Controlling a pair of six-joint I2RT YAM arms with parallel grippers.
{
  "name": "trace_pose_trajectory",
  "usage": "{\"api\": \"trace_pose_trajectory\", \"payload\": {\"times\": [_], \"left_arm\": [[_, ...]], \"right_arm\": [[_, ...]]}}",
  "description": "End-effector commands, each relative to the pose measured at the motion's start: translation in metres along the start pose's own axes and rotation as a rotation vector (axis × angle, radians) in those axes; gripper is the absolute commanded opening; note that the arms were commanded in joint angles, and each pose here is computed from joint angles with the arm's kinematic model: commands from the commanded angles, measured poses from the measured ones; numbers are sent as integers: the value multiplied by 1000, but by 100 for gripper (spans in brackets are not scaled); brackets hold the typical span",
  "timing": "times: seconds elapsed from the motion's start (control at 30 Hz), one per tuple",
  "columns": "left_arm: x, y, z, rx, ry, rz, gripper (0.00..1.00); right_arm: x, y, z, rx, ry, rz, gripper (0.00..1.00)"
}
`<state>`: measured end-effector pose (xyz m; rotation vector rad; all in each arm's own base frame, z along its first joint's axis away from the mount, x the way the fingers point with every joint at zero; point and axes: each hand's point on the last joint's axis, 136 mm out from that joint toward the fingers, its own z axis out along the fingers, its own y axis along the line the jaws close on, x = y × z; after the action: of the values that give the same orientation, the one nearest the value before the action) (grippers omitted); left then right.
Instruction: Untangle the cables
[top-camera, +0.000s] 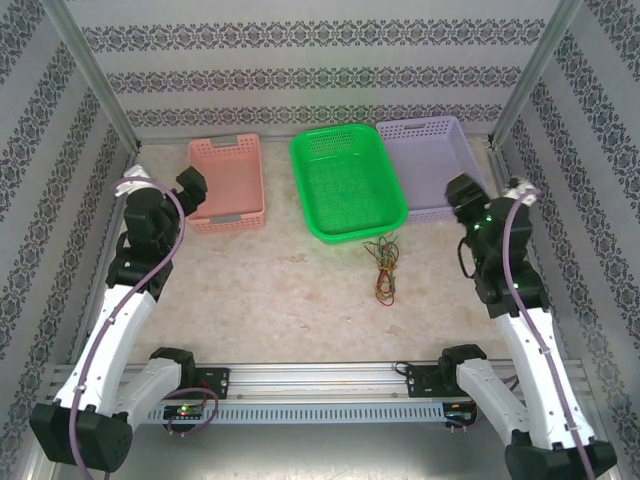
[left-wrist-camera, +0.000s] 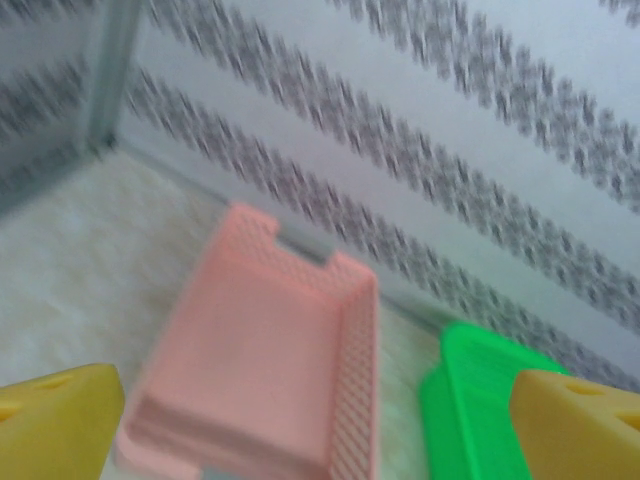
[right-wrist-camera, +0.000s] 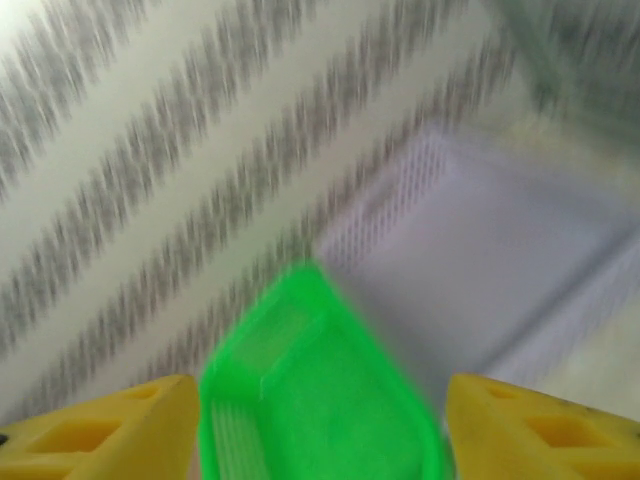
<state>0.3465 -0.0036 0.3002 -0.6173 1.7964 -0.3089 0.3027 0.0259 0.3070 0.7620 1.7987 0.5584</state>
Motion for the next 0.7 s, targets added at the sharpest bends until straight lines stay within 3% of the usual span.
{"api": "trace_pose_trajectory", "payload": {"times": [0.0,0.07,0.17,0.33,0.57,0.63,0.67], "left_arm": [[110,-20,-8,41,481,-45,95],[145,-44,-22,98,593,31,90],[192,-69,-45,208,703,80,80],[224,-87,-64,299,747,91,78],[238,-103,-68,355,785,113,77],[241,-106,-68,362,795,121,77],[242,-107,-68,360,799,123,77]], "right_arm": [[146,-75,-9,338,566,177,62],[180,-84,-2,372,648,278,63],[193,-100,18,376,614,417,64],[201,-123,43,368,560,578,63],[225,-97,69,287,716,322,65],[241,-108,72,339,777,313,60],[250,-116,74,371,808,305,52]]}}
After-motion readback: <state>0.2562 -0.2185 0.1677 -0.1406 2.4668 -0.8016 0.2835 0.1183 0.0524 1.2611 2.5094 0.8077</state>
